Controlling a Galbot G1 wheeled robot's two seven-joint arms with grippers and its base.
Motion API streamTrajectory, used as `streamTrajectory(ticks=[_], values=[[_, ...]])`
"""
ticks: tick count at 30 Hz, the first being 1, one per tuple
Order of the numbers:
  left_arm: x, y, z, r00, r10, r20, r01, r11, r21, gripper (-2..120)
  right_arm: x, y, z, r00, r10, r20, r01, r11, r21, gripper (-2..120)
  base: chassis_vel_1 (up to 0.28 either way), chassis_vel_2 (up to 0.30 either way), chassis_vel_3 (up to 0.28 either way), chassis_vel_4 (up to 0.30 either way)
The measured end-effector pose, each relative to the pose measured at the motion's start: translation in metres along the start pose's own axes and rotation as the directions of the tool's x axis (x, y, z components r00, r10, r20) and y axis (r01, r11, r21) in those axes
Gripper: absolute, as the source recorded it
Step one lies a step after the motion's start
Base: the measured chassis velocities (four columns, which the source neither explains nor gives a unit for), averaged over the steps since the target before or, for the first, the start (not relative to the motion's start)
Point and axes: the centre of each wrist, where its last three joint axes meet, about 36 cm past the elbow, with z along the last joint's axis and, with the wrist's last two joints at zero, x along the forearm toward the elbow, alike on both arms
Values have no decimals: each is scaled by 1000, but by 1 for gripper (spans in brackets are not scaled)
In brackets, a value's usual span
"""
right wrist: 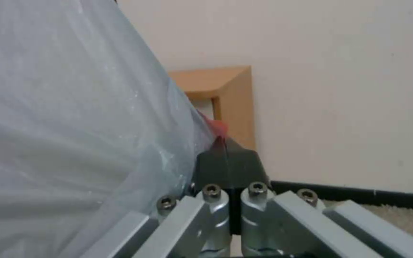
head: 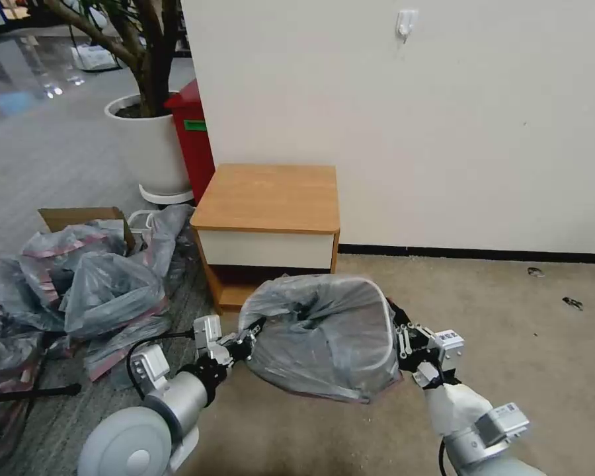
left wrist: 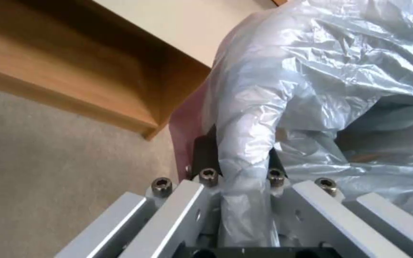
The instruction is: Pick up the garbage bag from the table and place it over the trash can.
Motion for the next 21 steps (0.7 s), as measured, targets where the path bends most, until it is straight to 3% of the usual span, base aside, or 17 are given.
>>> streamTrajectory(ticks=[21], values=[[1, -9, 6, 998, 69, -8, -68, 990, 120, 6, -21, -19, 50, 997, 65, -46, -61, 995, 78, 0, 0, 0, 0, 0]])
